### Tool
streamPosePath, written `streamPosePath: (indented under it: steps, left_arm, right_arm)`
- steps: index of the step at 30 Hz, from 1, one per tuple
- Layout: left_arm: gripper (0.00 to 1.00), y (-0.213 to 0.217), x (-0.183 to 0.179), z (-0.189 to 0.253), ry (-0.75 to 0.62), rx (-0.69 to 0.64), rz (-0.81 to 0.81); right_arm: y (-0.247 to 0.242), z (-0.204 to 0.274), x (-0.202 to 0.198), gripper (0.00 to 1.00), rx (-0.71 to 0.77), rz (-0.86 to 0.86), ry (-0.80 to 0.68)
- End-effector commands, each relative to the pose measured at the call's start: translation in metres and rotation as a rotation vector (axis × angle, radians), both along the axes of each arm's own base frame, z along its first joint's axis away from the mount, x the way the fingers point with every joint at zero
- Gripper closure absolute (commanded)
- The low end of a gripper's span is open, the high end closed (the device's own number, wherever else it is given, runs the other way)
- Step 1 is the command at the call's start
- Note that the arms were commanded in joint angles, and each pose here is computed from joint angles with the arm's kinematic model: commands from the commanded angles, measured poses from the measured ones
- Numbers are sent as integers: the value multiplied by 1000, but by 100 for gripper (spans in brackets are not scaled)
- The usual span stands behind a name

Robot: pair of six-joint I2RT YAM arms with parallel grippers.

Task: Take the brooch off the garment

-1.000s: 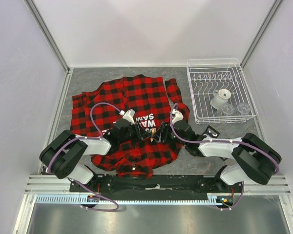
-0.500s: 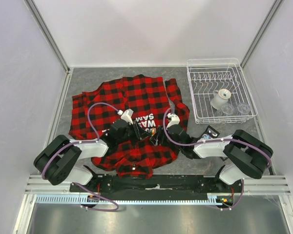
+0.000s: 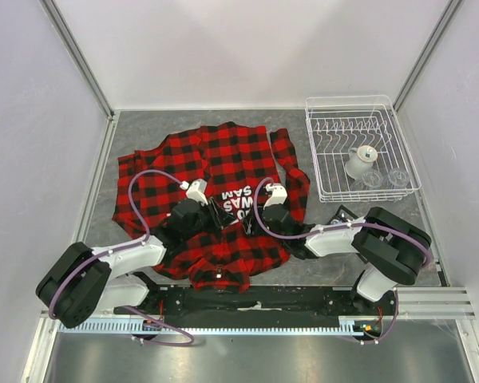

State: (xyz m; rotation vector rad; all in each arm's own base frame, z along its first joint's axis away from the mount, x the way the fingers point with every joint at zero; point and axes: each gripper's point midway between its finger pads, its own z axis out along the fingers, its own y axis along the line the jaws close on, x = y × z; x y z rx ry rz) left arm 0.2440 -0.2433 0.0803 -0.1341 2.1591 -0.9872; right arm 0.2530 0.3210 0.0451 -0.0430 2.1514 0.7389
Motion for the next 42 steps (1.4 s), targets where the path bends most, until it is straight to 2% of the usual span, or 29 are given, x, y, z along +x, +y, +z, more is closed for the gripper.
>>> streamPosePath:
  steps: [1, 7, 12, 15, 18, 21, 30, 33, 38, 40, 42]
  left_arm:
    - [69, 12, 3, -2, -42, 45, 29]
    - [68, 13, 2, 2, -45, 35, 31]
    - [67, 17, 3, 7, -63, 39, 38]
    - [67, 18, 3, 7, -61, 42, 39]
    - [67, 16, 2, 9, -61, 36, 29]
    - [66, 16, 2, 10, -58, 35, 27]
    - [63, 21, -3, 16, -53, 74, -14]
    - [63, 24, -4, 9, -27, 110, -29]
    - [63, 16, -2, 9, -27, 77, -52]
    - [63, 9, -2, 5, -13, 59, -81]
    - [65, 2, -2, 2, 3, 51, -110]
  right_arm:
    - [2, 15, 16, 46, 6, -77, -55]
    - [4, 9, 17, 55, -15, -80, -42]
    - [6, 5, 15, 56, -23, -70, -38]
    - [6, 4, 15, 60, -28, -69, -37]
    - [5, 2, 15, 67, -39, -68, -40]
    - [5, 0, 15, 80, -48, -59, -45]
    - [23, -3, 4, 100, -50, 81, -51]
    - [23, 1, 3, 100, -31, 99, -56]
    - [16, 5, 8, 99, 16, 134, -52]
    - [13, 2, 9, 85, 29, 150, -26]
    - [10, 1, 9, 77, 24, 145, -20]
